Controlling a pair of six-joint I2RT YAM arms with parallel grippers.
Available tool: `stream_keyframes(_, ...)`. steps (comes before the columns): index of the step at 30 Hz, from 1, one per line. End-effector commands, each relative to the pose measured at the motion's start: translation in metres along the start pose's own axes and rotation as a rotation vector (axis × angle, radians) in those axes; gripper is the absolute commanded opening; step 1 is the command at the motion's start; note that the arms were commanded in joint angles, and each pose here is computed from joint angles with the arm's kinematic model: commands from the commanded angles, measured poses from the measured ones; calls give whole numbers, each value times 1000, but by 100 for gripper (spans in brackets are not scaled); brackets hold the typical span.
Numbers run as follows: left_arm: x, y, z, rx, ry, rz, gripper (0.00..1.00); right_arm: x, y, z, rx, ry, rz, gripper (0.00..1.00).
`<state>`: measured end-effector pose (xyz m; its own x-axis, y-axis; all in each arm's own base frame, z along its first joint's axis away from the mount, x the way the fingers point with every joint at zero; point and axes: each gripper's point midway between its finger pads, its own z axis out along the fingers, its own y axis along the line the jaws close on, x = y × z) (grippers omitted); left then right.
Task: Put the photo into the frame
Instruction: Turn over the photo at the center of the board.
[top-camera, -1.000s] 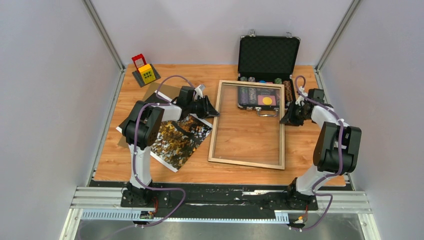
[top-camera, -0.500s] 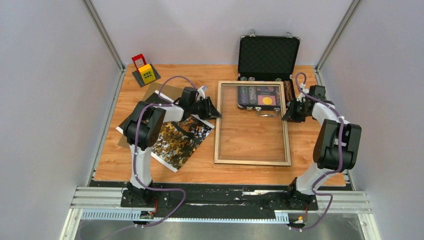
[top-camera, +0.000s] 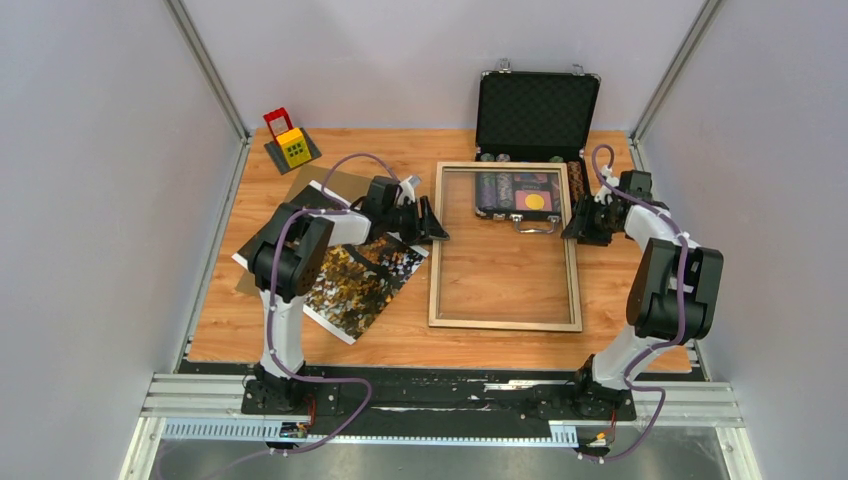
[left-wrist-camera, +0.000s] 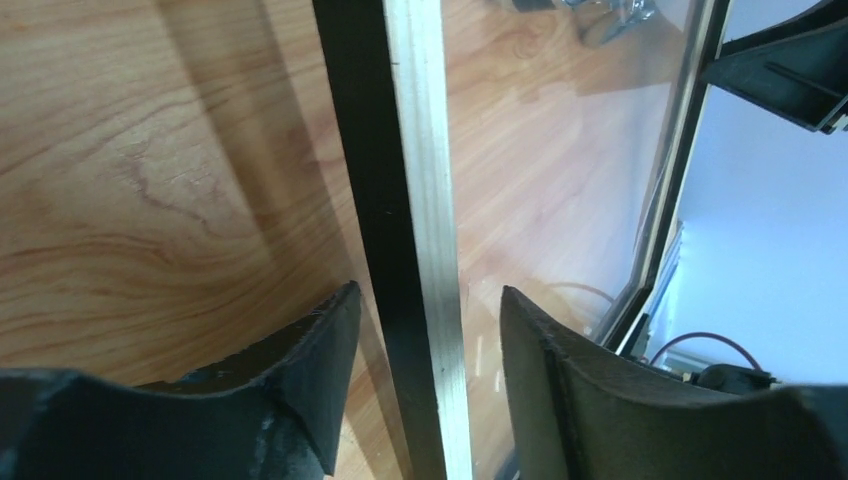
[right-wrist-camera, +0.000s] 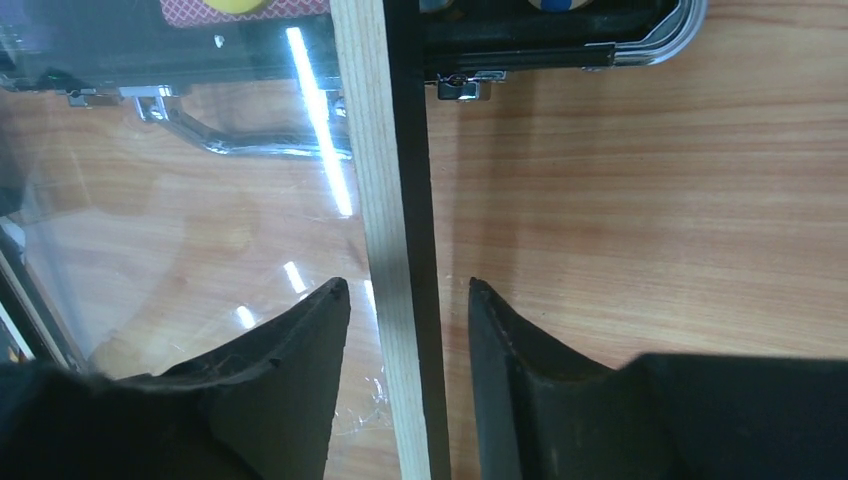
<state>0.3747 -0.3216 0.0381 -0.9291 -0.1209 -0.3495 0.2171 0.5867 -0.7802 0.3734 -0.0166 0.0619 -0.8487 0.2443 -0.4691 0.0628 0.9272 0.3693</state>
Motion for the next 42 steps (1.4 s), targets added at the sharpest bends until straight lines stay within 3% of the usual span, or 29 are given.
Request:
stream_keyframes(1,-5,-16,-8,5,-14,64,67,-23,5,-13,-10,-85,-26,48)
stream_keyframes(10,-21,-36,-24,10,-63,149,97,-43,23,-41,-57,-174,-53,56)
stream_keyframes(12,-27,-42,-29,6,-80,179,99,-47,31,-49,-83,-196,-65,58)
stream_keyframes(21,-61,-39,-72,-171,-161,384,100,-52,94,-66,-248,-251,-161,74)
stream_keyframes(28,-97,-32,-161,-354,-298,600,100,-36,195,-55,-387,-224,-416,82)
stream_keyframes(33,-82,-20,-233,-538,-328,775,100,-20,266,-43,-440,-210,-614,84)
stream_keyframes(39,-49,-6,-300,-706,-326,853,100,-9,336,-32,-494,-222,-779,84)
stream_keyframes(42,-28,10,-320,-805,-240,867,100,-8,365,-26,-527,-232,-841,85)
